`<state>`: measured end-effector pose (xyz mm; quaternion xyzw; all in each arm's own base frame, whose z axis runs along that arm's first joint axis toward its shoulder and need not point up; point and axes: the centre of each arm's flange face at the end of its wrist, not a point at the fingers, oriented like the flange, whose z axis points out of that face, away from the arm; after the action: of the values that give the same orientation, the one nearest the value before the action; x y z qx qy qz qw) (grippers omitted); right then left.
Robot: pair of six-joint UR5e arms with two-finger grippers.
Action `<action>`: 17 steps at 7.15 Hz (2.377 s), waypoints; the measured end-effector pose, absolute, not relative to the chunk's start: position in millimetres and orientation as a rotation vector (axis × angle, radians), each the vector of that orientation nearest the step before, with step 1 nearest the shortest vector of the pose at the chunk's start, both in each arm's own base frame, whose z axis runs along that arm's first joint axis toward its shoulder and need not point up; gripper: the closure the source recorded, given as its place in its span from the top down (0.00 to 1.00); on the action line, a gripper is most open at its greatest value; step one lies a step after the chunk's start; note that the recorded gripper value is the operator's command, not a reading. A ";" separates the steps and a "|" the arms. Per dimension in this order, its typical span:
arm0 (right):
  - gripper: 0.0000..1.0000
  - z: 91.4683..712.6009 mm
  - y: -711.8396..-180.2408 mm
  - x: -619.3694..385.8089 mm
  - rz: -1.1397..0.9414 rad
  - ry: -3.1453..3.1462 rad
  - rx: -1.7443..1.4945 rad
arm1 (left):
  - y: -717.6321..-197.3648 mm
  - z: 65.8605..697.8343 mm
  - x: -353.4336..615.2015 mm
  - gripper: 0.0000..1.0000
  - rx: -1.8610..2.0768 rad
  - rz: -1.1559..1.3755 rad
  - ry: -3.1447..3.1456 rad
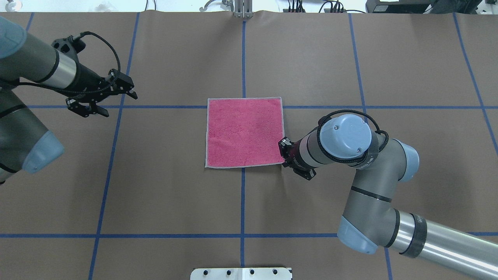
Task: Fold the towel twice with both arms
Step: 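Bring the left gripper to the towel's other near corner while the right gripper holds, then close both grippers on the two near corners of the pink towel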
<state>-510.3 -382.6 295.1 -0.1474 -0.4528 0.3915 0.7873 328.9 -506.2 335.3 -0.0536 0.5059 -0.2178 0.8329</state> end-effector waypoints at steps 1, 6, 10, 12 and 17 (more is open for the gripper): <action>0.00 296.5 -381.3 -507.4 0.844 -0.976 -0.318 | -489.0 325.7 359.8 1.00 -0.106 -0.480 1.064; 0.00 303.4 -378.8 -500.6 0.845 -0.970 -0.320 | -398.7 284.0 490.3 0.99 -0.044 -0.487 1.061; 0.00 303.6 -376.3 -496.5 0.844 -0.972 -0.322 | -370.9 272.7 525.0 0.86 -0.032 -0.451 1.066; 0.00 301.5 -373.3 -493.4 0.841 -0.979 -0.323 | -366.9 268.5 532.3 0.82 -0.054 -0.478 1.072; 0.00 301.2 -369.5 -492.7 0.836 -0.980 -0.326 | -360.7 262.2 551.5 0.53 -0.081 -0.484 1.076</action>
<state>-492.7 -369.5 301.2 -0.1514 -0.4548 0.3878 0.7873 551.5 -360.7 262.2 -0.0381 0.5073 -0.2284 0.8301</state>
